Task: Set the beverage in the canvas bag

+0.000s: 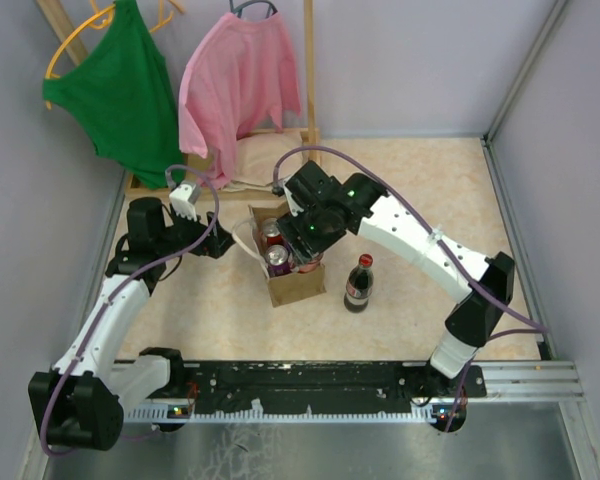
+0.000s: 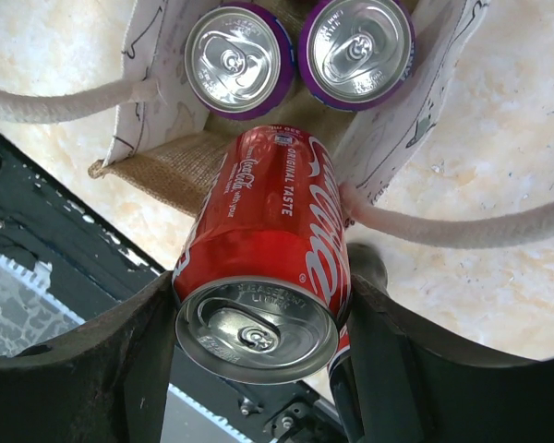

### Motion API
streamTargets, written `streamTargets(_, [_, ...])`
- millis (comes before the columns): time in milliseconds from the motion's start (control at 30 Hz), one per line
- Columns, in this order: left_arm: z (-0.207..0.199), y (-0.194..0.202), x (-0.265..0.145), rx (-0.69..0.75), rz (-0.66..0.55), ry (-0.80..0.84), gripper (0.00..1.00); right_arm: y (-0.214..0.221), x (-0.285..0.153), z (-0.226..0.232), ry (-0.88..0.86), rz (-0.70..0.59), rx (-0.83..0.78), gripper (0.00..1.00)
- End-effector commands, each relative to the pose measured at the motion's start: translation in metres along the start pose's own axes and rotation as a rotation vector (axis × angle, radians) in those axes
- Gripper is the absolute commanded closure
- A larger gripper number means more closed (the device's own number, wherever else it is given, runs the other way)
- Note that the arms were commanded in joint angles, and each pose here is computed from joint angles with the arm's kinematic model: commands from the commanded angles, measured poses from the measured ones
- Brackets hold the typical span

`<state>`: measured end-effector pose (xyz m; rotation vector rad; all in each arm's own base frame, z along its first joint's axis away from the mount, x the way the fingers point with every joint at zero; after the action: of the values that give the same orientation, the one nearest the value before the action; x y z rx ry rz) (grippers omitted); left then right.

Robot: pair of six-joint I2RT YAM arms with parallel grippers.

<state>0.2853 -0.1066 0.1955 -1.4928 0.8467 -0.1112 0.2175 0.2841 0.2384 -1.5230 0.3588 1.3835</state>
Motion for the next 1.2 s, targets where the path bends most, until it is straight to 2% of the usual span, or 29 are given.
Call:
streamTargets(0, [-0.003, -0.002, -0.003, -0.003, -0.018, 0.014, 0.11, -0.007, -0.022, 0.002, -0.005, -0.079, 0.001, 1.00])
streamTargets(600, [-0.003, 0.000, -0.005, 0.002, -0.021, 0.005, 0.11, -0.021, 0.031, -0.005, 0.101, 0.034, -0.008, 1.00])
streamTargets(1167, [-0.001, 0.000, -0.002, 0.000, -0.026, 0.003, 0.11, -0.003, 0.070, -0.007, 0.111, 0.150, -0.025, 1.00])
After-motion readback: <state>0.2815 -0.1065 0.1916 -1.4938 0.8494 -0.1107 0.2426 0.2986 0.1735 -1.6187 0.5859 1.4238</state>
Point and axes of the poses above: each gripper's point midway between its finger pads, its own x axis out along the fingers, its own z axis along the line the jaws close on, y = z × x, the point moved 2 cm from there along -x, back along the fingers, and after that the axes turned 9 degrees about x, right-handed, at the moved point
